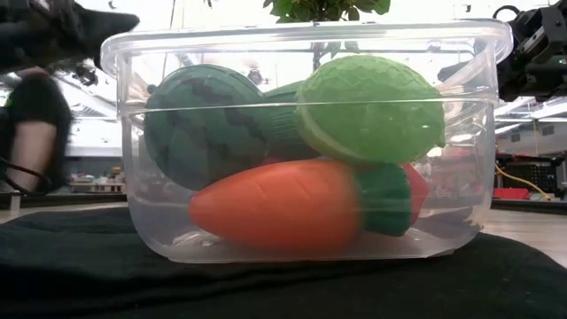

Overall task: Pick and placing Produce into tupperware
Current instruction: Return to Home Position

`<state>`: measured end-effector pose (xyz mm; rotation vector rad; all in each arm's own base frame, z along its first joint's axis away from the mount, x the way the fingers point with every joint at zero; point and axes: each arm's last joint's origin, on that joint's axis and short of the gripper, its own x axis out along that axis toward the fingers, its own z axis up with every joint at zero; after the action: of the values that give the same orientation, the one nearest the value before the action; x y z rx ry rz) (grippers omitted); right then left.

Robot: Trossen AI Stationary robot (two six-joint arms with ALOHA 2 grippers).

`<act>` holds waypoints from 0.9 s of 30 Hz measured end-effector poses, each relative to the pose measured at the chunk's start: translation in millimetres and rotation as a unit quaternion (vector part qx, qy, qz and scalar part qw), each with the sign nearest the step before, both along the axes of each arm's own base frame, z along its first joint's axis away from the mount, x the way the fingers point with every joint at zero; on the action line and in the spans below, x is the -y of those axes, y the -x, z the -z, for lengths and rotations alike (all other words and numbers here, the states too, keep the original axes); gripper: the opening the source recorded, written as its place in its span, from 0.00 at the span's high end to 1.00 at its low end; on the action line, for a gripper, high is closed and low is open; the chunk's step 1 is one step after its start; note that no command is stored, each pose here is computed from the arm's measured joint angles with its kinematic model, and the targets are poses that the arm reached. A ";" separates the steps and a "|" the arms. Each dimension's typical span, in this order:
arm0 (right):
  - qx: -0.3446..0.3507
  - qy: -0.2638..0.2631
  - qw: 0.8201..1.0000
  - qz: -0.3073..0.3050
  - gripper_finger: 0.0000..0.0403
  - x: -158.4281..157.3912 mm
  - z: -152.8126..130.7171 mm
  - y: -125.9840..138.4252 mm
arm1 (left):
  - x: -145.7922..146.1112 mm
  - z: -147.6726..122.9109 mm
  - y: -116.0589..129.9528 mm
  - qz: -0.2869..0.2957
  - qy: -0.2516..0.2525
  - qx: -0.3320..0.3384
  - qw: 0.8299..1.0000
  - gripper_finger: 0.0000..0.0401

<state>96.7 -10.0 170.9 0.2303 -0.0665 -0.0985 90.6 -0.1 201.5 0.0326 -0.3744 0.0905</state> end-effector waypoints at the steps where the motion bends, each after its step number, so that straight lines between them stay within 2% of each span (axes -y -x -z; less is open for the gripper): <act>1: 0.000 0.000 1.000 0.000 0.91 0.0 0.0 0.0 | 0.0 2.7 -1.0 0.001 0.003 -0.015 1.000 1.00; 11: 0.000 0.000 1.000 0.000 0.91 0.0 0.0 0.0 | 1.5 27.8 -6.6 0.026 0.006 -0.146 0.989 1.00; 27: 0.000 0.000 1.000 0.000 0.91 0.0 0.0 0.0 | 1.8 31.3 -6.8 0.032 0.014 -0.164 0.986 0.99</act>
<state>96.7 -10.0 170.9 0.2304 -0.0661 -0.0986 97.3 -1.9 170.2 0.0068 -0.0443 0.0254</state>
